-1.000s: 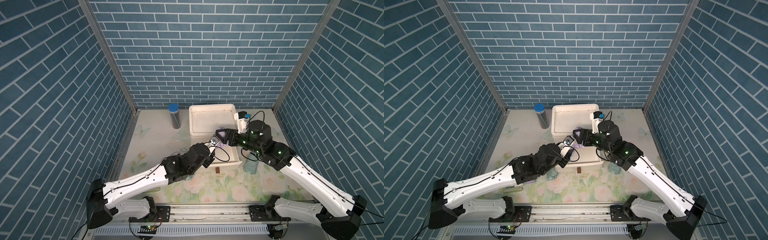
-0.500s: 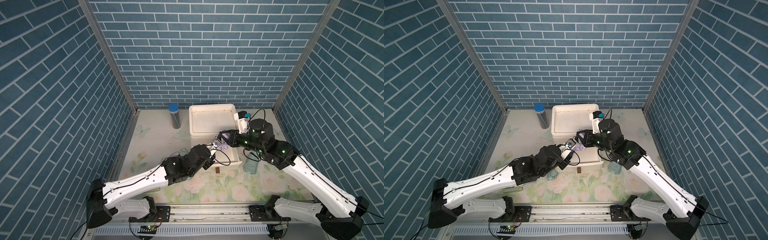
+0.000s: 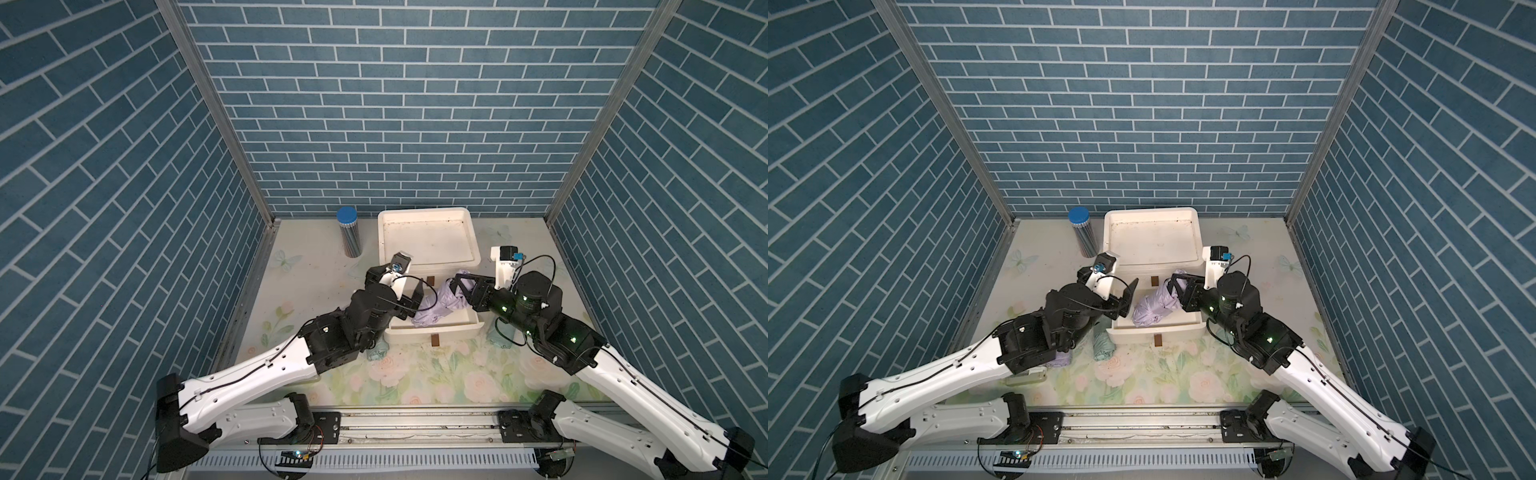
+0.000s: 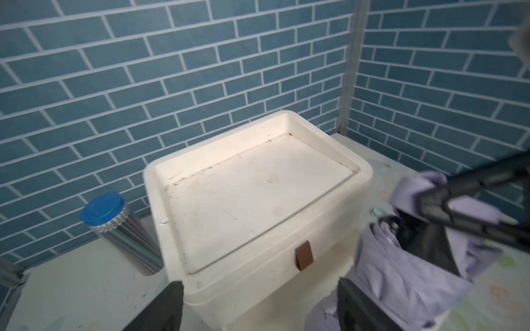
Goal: Place the umbrella in the drawer by color
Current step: Pick up the umbrella from the center of the board, then place the umbrella in the drawer.
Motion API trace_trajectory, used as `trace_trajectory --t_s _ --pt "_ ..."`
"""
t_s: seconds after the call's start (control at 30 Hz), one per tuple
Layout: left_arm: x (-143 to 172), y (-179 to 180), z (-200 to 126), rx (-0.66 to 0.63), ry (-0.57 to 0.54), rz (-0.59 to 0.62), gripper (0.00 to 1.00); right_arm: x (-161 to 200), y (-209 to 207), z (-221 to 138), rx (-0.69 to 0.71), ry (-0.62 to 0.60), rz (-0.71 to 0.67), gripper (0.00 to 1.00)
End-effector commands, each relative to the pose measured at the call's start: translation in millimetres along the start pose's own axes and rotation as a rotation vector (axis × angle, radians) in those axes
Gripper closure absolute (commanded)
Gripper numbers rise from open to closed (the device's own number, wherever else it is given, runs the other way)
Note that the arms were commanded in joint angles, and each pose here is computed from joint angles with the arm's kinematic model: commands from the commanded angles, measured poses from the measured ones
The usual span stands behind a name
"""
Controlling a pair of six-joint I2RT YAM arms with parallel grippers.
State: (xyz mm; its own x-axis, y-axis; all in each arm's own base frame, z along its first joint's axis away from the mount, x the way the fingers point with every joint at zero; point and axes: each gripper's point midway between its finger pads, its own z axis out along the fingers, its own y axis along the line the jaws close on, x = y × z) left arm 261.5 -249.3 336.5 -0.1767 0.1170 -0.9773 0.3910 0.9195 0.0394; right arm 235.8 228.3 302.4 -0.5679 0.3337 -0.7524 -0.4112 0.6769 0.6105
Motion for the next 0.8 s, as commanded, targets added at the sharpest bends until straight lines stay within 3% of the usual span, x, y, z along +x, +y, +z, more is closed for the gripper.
trace_trajectory --t_s 0.0,0.2,0.47,0.67,0.77 --pt "-14 39 -4 -0.141 -0.050 -0.178 0.13 -24 10 -3 -0.111 -0.191 0.121 1.00" --pt "-7 68 -3 -0.148 -0.043 -0.337 0.08 9 -19 6 -0.076 -0.189 0.187 1.00" --pt "21 84 9 -0.173 0.034 -0.428 0.08 46 -34 20 -0.033 -0.095 0.205 1.00" --pt "35 79 16 -0.142 0.085 -0.439 0.10 61 -42 24 0.016 -0.038 0.185 0.66" --pt "41 76 17 -0.134 0.102 -0.440 0.10 69 -49 25 0.057 -0.003 0.162 0.39"
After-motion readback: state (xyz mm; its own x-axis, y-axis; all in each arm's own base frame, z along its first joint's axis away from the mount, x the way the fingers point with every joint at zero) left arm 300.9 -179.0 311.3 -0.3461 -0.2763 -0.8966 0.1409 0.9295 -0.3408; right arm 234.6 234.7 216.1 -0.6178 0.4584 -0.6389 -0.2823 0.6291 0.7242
